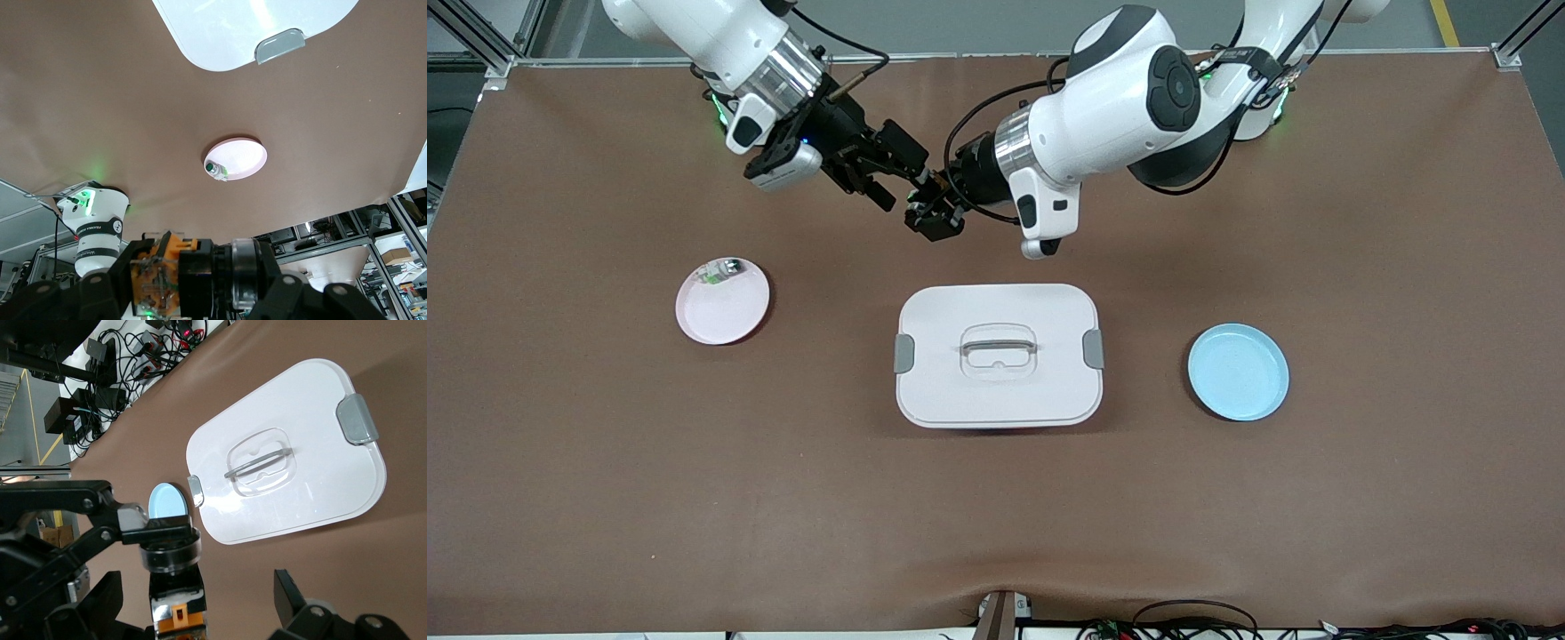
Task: Transfer orange switch to right arm and place
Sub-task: 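Bring the switch to the right gripper and close the right gripper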
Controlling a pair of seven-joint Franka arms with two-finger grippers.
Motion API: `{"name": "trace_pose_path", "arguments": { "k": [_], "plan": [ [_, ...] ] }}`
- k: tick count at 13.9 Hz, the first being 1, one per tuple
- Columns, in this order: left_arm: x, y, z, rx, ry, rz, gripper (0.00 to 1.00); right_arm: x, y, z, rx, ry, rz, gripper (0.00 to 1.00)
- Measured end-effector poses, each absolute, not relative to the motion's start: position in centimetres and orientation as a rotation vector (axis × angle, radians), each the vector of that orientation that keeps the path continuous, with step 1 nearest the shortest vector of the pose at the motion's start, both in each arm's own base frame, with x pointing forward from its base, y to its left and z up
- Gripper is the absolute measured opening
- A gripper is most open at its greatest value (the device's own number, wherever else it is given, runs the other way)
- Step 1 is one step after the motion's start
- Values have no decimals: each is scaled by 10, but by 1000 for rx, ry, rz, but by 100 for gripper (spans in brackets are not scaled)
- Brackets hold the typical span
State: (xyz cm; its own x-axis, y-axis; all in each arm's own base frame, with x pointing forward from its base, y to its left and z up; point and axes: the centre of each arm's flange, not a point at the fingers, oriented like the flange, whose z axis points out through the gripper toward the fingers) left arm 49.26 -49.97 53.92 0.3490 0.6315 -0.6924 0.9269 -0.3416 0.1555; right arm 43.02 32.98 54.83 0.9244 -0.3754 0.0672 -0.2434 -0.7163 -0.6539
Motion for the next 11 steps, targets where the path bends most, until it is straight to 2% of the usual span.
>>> {"name": "trace_pose_path", "arguments": {
  "k": [5, 6, 10, 11],
  "plan": [
    [493, -500, 539, 2079, 1353, -721, 73, 429, 337, 537, -2407, 451, -243, 100],
    [493, -500, 539, 2080, 1353, -721, 73, 429, 337, 537, -2407, 451, -243, 93],
    [492, -501, 537, 2083, 1353, -725, 73, 429, 341, 546, -2388, 440, -262, 45],
    [491, -502, 537, 2084, 1352, -726, 73, 428, 342, 547, -2386, 438, -264, 37]
  ]
}}
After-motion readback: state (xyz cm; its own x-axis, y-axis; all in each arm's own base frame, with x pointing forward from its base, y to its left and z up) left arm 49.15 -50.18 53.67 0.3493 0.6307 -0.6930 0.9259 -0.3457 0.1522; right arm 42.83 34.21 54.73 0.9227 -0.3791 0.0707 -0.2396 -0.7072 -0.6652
